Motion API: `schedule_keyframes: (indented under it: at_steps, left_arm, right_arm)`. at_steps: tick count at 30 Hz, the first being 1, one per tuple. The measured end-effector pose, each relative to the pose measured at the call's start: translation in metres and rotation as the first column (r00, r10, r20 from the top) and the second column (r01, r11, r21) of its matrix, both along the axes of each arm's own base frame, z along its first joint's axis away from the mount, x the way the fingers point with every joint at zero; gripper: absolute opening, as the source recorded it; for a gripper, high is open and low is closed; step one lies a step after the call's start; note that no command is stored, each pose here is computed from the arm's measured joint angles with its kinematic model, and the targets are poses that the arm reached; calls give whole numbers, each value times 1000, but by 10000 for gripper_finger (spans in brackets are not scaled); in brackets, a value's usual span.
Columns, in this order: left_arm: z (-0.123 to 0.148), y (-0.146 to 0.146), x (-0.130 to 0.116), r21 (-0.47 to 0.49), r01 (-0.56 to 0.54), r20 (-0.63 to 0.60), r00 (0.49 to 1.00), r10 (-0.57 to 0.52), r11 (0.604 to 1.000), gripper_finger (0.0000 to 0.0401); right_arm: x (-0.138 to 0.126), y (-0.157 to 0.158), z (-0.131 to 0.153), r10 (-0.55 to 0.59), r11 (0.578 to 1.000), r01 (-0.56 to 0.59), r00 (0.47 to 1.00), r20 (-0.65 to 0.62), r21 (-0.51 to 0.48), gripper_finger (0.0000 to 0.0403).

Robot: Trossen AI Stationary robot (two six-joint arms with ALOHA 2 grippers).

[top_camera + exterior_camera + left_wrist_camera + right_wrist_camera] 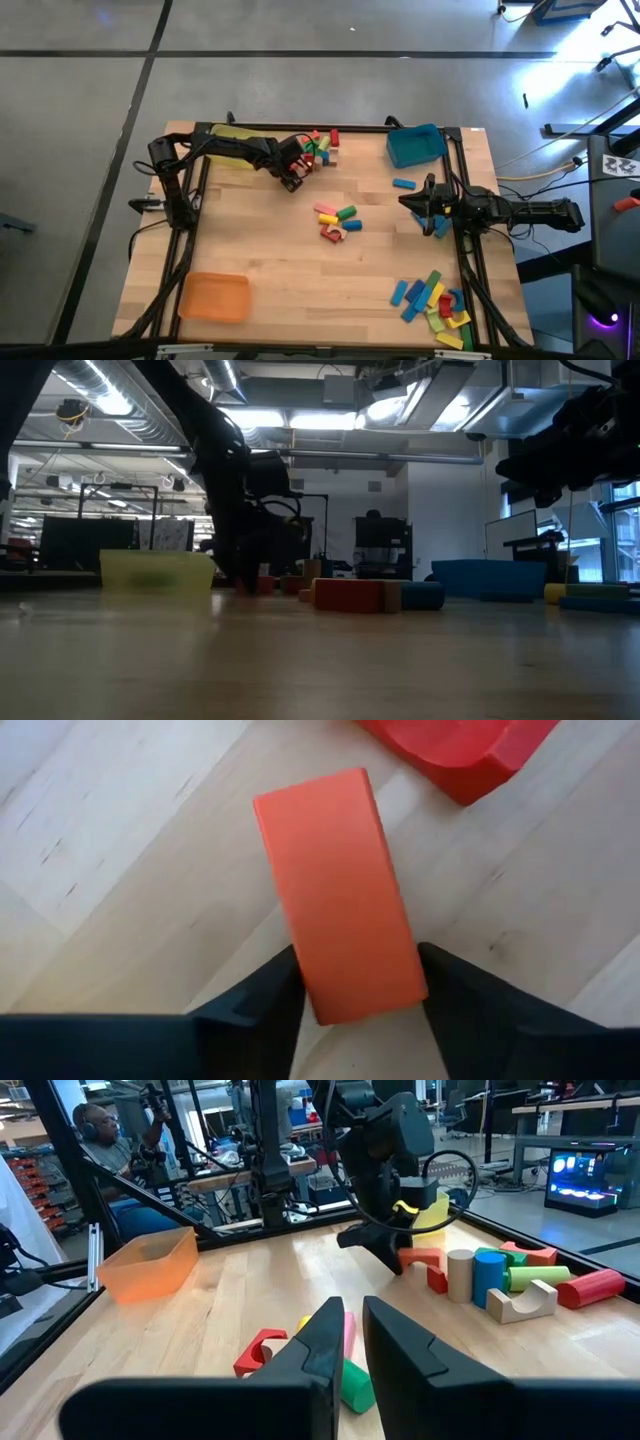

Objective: Sort blocks by size
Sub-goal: Put the orange arch block into the yellow bin

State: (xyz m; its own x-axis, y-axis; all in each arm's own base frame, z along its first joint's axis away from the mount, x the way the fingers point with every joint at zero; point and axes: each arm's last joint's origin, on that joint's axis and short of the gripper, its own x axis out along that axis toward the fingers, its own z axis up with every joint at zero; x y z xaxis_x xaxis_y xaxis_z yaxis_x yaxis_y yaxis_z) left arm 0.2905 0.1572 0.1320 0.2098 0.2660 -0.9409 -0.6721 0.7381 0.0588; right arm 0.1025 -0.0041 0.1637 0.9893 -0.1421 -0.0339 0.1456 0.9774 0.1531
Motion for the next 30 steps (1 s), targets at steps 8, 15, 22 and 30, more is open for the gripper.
schedule_keyframes:
  at_steps: [8,15,22,30]
  left_arm:
    - [0,-1,0,3,32,-15,999,-32,999,122]
    - [19,-9,-1,27,47,16,999,-47,999,124]
    - [59,-19,-9,75,48,112,992,-56,996,127]
    - [104,-17,-44,245,-75,83,995,56,967,129]
  right_arm:
    - [0,0,0,0,1000,0,1000,1,1,46]
    - [0,0,0,0,1000,0,1000,-1,1,46]
    - [0,0,0,0,1000,0,1000,-5,-5,46]
    - [0,0,-1,0,1000,0,1000,-8,-6,46]
